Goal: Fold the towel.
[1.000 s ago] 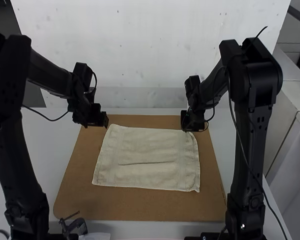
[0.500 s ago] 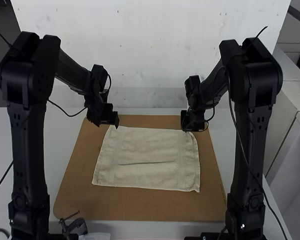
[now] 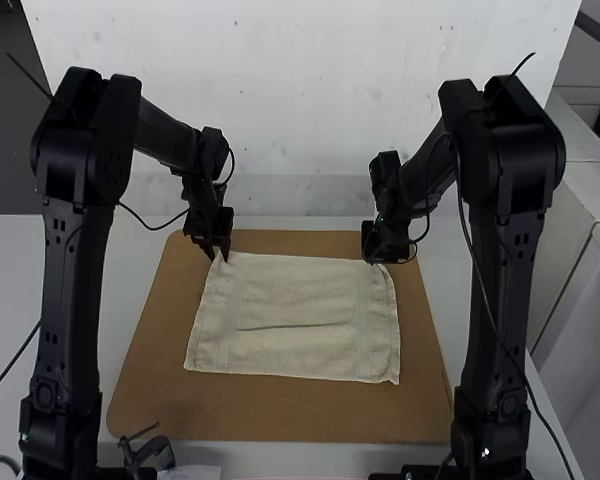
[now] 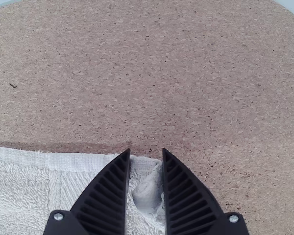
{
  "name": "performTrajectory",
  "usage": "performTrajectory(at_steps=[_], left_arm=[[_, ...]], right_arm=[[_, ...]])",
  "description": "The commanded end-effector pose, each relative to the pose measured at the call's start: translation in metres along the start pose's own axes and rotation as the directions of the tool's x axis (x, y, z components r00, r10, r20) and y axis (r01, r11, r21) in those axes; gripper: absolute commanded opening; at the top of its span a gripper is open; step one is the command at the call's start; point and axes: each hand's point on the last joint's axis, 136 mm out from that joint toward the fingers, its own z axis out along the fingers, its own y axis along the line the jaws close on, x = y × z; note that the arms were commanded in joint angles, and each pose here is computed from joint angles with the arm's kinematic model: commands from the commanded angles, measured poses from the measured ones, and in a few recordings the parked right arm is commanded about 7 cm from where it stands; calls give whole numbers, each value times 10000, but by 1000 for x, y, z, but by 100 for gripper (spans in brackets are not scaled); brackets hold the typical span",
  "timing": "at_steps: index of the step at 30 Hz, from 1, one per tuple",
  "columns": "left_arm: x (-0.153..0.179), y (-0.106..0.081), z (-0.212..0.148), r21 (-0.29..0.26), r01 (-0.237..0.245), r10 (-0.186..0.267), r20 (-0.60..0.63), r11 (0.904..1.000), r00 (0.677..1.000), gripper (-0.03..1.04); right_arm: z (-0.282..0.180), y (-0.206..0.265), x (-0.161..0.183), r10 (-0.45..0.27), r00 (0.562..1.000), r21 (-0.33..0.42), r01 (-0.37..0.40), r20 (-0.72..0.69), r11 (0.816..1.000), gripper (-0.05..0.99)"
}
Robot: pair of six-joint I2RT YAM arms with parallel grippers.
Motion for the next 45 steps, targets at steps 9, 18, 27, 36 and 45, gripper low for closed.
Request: performTrajectory(at_steps=[9, 18, 27, 36, 45], left_arm=[[-11, -15, -33, 135, -111, 103, 580, 9998, 9983, 2], [-31, -6, -79, 172, 550, -570, 1650, 9983, 9846, 2], [-36, -2, -97, 8, 947, -927, 2129, 9955, 9727, 2], [-33, -3, -124, 200, 1023, -1039, 2628, 9946, 9592, 2], [0, -12, -131, 277, 754, -799, 2411, 9968, 9672, 2]], right_arm=[[-16, -25, -8, 181, 9993, 818, -208, 329, 9964, 12], [-48, -23, -68, 487, 9805, 695, -630, 1904, 9956, 1], [-68, -25, -84, 498, 9701, 894, -729, 2377, 9933, 1], [-98, -19, -103, 333, 9497, 684, -573, 3113, 9960, 1], [-104, -17, -80, 98, 9536, 628, -301, 3009, 9976, 1]])
